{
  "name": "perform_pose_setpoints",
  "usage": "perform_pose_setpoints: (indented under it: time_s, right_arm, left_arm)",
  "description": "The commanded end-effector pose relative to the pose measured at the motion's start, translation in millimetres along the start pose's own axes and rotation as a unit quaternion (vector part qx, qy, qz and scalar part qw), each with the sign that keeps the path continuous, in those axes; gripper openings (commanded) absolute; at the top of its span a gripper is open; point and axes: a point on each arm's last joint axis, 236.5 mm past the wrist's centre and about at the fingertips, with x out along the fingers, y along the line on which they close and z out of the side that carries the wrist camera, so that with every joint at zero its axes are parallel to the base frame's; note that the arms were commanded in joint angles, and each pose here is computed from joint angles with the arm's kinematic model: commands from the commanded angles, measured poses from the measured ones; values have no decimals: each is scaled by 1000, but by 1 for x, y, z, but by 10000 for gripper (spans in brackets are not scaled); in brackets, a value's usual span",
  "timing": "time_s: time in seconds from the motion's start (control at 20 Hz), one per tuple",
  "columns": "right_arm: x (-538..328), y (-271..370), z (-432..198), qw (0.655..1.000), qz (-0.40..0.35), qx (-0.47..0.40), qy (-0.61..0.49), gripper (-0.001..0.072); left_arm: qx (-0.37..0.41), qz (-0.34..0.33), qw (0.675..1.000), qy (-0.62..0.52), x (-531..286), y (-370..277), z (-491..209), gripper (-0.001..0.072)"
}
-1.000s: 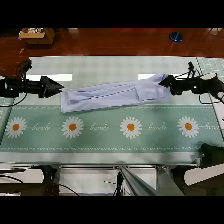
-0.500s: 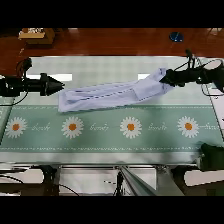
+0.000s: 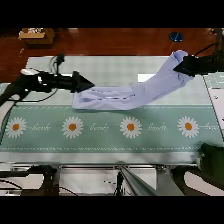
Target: Fold the shirts.
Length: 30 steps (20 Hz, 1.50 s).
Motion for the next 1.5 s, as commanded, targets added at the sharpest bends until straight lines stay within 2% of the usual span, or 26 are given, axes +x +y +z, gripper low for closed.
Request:
perform_pose_setpoints:
  time_s: [0.0, 0.3, 0.55, 0.7, 0.95, 1.05, 1.2, 1.45]
  right_arm:
    - [-23, 24, -18, 999, -23, -24, 14, 27]
    - [-31, 63, -33, 999, -13, -26, 22, 26]
    - [-47, 87, -41, 999, 0, -30, 15, 26]
    - [-56, 91, -43, 1000, 2, -25, 10, 27]
    - [-71, 97, -46, 999, 4, -31, -2, 26]
    - [-73, 94, -51, 999, -4, -34, 6, 27]
    - [-74, 85, -66, 998, -21, -37, 38, 27]
    - [-66, 88, -47, 999, -11, -41, 8, 26]
  left_arm:
    - [37, 14, 999, 16, 66, -24, -29, 40]
    - [47, 32, 996, 69, 131, -21, -85, 33]
    - [-4, 25, 996, 89, 153, -5, -102, 18]
    - [-33, 5, 995, 95, 169, -12, -115, 18]
    - [-51, 12, 993, 105, 200, -12, -146, 17]
    - [-27, 16, 995, 92, 205, -12, -145, 15]
    - [-27, 31, 998, 39, 180, -2, -105, 14]
    - [25, 80, 994, -73, 55, 16, -22, 14]
